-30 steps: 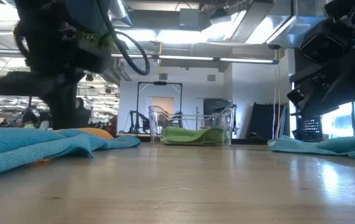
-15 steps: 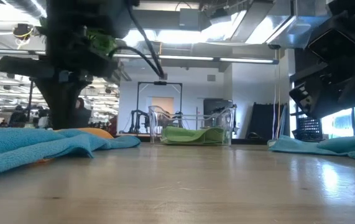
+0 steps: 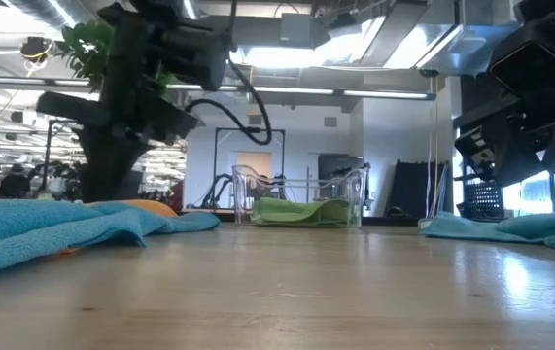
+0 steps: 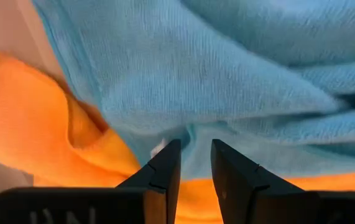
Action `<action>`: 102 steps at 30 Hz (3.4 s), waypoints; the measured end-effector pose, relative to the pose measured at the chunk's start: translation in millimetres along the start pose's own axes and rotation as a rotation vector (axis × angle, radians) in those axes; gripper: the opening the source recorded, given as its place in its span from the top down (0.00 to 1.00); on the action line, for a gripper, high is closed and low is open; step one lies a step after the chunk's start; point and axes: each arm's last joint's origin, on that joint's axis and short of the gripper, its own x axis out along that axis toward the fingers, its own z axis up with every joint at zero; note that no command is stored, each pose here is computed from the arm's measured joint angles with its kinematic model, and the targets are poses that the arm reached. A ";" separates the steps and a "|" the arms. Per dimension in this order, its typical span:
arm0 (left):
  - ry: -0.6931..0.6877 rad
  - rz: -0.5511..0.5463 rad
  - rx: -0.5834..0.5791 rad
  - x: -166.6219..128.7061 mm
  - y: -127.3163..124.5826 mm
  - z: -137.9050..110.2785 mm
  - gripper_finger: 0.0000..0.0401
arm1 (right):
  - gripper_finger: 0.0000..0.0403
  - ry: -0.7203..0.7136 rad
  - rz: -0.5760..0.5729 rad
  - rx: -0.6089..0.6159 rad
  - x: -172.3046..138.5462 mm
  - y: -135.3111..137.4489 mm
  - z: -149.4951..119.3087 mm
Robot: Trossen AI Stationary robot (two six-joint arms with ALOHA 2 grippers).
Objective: Fold microfiber towels
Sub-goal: Fold the top left blue microfiber towel
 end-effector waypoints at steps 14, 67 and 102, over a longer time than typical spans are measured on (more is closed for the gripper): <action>-0.008 -0.077 0.018 5.6 8.4 0.1 0.80 | 0.58 0.025 -0.005 -0.024 0.0 -0.5 -2.4; -0.536 -0.127 -0.124 -136.9 -57.4 47.2 1.00 | 0.58 0.040 -0.010 -0.016 -0.4 -0.9 -3.8; -1.108 -0.422 -0.011 -99.6 -105.3 196.6 0.96 | 0.58 0.090 -0.243 0.118 -19.9 -4.5 -9.6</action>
